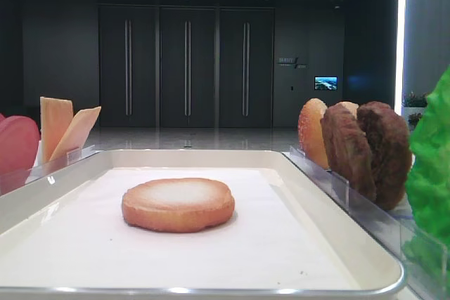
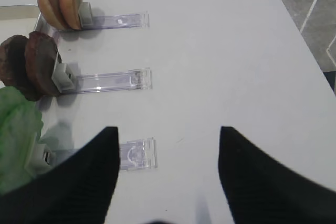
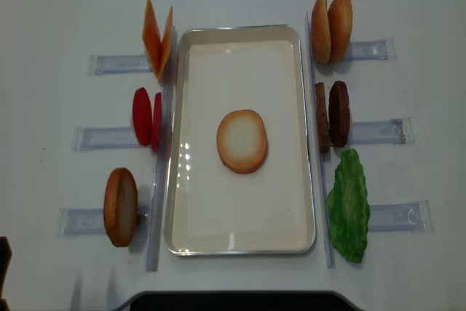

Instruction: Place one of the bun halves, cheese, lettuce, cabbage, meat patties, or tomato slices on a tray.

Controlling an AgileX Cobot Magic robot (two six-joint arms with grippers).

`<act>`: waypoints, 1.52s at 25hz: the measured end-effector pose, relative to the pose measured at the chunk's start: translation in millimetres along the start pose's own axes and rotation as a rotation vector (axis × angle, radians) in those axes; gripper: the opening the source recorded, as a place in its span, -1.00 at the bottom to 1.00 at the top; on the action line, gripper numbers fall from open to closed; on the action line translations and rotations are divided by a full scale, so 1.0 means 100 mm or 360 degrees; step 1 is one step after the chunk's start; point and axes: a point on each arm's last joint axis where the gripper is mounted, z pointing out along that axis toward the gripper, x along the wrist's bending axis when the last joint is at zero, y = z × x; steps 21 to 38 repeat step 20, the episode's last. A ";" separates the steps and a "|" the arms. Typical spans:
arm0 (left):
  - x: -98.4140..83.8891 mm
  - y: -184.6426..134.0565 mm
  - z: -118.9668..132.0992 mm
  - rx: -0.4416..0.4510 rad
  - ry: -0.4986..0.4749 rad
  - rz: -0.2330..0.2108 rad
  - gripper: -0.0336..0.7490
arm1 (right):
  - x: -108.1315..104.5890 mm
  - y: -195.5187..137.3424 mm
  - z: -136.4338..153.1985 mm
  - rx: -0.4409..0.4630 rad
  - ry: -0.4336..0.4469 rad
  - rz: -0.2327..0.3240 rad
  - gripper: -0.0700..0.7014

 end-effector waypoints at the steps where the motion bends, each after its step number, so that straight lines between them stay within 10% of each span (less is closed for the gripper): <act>1: 0.00 0.00 0.00 0.0000 0.0000 0.0000 0.33 | 0.00 0.00 0.00 0.0000 0.0000 0.0000 0.22; 38: -0.01 0.00 0.00 0.0000 -0.0009 -0.0004 0.32 | 0.00 0.00 0.00 0.0000 0.0000 0.0000 0.22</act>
